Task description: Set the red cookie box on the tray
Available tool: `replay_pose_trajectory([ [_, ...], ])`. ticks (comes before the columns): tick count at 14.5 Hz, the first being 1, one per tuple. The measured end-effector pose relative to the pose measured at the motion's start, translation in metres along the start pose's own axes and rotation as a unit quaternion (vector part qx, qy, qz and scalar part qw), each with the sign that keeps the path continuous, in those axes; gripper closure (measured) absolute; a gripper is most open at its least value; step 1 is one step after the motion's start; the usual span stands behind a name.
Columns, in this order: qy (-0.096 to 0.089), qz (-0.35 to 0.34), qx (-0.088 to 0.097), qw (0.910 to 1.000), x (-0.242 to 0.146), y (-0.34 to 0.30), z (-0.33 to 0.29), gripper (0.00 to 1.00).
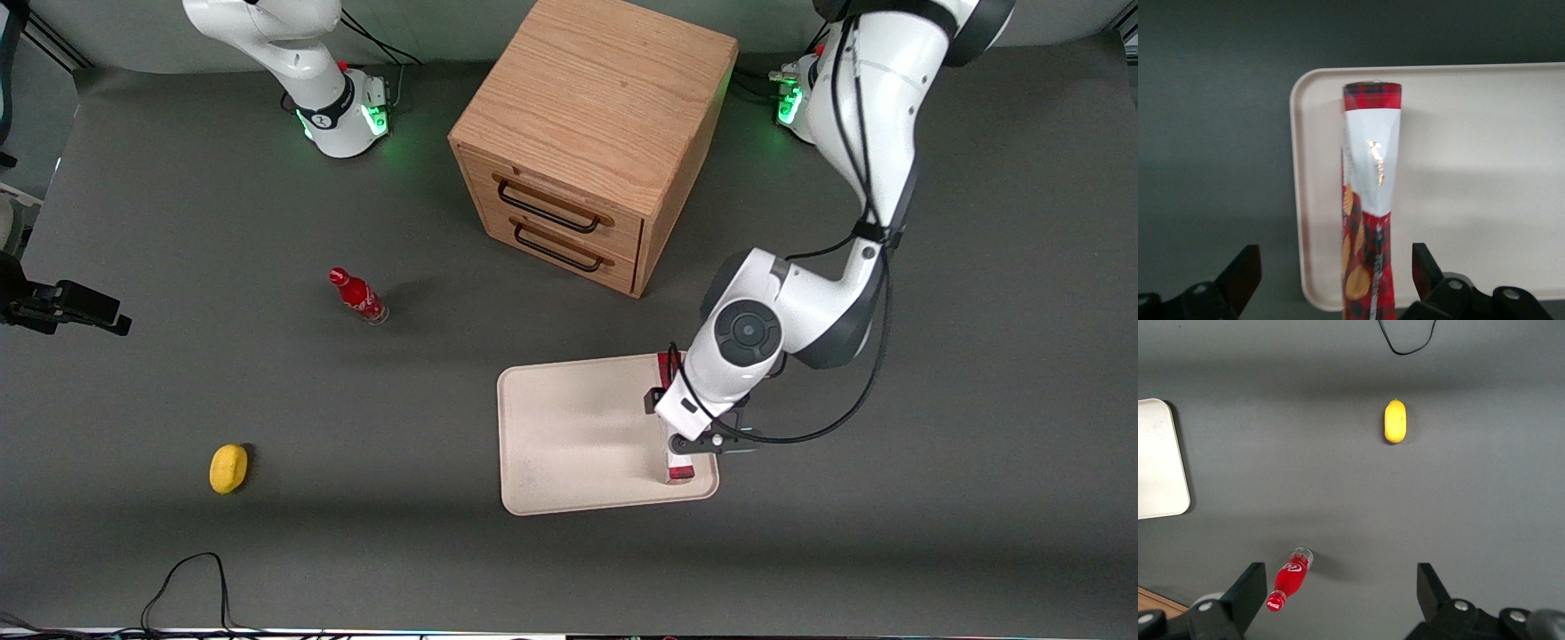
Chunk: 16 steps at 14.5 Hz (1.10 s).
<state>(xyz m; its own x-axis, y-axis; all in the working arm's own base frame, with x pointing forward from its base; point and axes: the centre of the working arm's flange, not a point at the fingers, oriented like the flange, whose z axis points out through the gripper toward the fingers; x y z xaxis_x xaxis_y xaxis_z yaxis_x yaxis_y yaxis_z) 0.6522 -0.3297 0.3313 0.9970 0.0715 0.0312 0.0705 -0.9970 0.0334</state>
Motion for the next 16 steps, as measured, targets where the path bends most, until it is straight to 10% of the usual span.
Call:
replay_pose_trajectory([
  [6, -0.006, 0.024, 0.026, 0.9994, -0.011, -0.124, -0.109, 0.00],
  [10, -0.051, 0.035, 0.050, 0.9968, -0.032, -0.237, -0.160, 0.00],
  [16, -0.071, 0.000, 0.019, 0.9973, -0.065, -0.352, -0.209, 0.00],
])
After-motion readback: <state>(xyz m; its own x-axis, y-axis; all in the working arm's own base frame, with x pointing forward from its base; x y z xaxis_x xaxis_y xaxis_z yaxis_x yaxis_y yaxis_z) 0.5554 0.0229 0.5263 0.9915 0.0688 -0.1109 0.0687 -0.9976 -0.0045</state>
